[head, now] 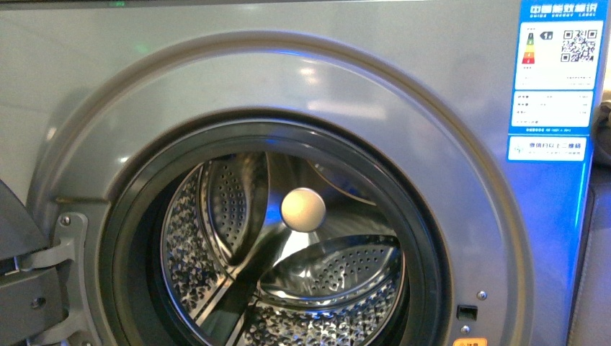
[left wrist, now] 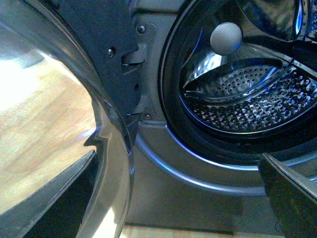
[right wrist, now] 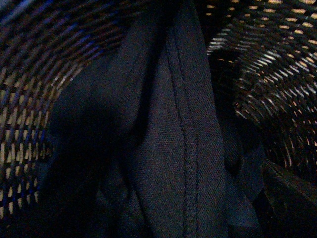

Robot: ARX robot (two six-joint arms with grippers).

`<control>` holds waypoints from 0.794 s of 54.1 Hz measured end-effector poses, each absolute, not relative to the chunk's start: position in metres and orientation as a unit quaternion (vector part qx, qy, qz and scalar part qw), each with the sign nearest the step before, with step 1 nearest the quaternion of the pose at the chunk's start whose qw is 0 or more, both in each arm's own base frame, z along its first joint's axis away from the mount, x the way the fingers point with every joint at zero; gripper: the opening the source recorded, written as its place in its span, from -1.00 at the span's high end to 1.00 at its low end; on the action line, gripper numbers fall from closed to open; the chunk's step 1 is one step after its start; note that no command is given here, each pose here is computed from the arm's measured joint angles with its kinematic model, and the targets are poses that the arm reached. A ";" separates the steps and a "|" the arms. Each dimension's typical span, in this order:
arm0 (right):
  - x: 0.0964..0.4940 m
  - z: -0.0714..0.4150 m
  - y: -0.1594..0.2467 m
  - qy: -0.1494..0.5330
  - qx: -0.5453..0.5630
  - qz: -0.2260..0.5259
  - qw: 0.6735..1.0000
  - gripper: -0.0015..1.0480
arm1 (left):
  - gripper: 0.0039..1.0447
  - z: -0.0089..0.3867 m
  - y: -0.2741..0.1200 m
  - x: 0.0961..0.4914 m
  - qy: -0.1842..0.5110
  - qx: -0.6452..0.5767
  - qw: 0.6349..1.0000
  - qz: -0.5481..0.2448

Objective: Put clothes into washing machine

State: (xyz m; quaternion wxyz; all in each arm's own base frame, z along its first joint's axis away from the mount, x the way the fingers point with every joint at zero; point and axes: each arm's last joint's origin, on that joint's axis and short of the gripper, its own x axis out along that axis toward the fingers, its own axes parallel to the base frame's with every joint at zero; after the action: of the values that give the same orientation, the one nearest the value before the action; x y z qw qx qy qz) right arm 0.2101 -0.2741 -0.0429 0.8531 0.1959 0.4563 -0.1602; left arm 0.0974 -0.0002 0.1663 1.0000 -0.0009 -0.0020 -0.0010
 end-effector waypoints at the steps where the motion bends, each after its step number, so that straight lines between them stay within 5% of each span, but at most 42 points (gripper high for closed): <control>1: 0.210 -0.046 -0.274 0.459 0.195 -0.161 0.851 -0.85 | -0.88 0.166 0.000 0.097 -0.002 -0.001 1.000 -0.001; 43: 0.221 -0.140 -0.258 0.522 0.170 -0.156 0.821 -0.86 | -0.88 0.166 0.000 0.097 -0.002 -0.001 1.000 -0.001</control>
State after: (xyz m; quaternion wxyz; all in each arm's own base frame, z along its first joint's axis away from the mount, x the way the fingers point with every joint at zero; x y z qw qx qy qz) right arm 0.2210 -0.2582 -0.1404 0.8211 0.1695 0.5223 -0.1560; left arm 0.0974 -0.0002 0.1663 1.0000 -0.0009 -0.0020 -0.0010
